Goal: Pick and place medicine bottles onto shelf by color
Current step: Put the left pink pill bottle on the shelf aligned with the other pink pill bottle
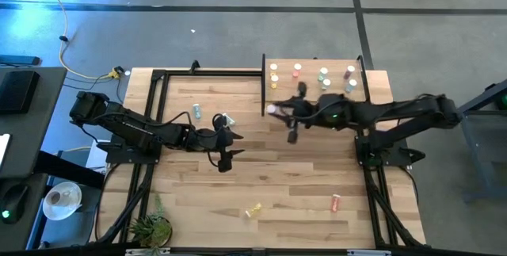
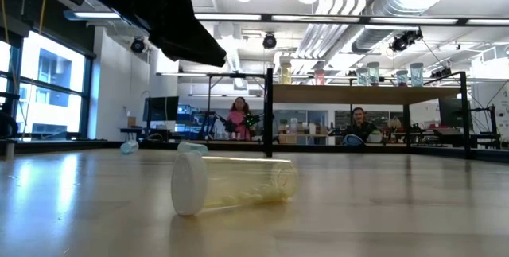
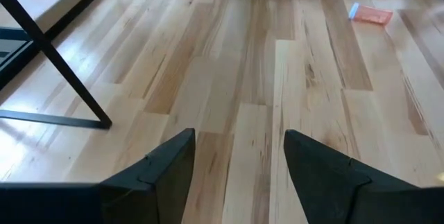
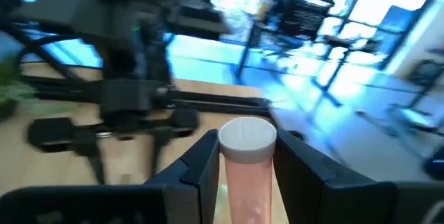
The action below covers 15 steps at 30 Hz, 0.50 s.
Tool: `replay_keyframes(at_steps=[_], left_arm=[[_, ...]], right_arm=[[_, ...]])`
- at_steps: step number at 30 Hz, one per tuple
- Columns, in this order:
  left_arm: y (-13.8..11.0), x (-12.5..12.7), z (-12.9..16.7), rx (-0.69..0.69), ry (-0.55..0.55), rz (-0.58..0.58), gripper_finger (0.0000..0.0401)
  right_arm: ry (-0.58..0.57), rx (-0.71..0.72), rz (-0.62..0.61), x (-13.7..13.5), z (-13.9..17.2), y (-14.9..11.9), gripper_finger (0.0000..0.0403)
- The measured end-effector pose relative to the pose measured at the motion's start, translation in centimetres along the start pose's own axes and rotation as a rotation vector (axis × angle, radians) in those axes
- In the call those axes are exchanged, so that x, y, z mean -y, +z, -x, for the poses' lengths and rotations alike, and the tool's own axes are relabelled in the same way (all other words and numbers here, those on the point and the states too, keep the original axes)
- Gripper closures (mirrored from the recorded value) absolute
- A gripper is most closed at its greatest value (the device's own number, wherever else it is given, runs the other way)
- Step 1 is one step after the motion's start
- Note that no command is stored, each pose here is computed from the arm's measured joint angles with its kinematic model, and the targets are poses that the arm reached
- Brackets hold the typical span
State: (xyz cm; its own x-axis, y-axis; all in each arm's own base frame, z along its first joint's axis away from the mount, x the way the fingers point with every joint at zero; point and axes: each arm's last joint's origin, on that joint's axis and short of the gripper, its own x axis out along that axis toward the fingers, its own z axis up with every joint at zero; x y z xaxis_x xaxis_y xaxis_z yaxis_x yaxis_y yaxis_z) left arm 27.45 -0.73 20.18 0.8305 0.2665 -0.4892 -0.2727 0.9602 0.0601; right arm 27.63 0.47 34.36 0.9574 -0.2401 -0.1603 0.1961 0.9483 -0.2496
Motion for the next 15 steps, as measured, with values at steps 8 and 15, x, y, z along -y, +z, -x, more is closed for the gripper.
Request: replay_keyframes(at_steps=[8,15], left_arm=[[0.0,0.0,0.0,0.0,0.0,0.0,0.0192],[0.1,0.0,0.0,0.005,-0.003,-0.024,0.0192]], right_arm=[[-0.145,-0.021,-0.01,1.4,4.0,-2.6,0.0294],[-0.356,0.07,-0.159,2.0,6.2,-8.4,0.0295]])
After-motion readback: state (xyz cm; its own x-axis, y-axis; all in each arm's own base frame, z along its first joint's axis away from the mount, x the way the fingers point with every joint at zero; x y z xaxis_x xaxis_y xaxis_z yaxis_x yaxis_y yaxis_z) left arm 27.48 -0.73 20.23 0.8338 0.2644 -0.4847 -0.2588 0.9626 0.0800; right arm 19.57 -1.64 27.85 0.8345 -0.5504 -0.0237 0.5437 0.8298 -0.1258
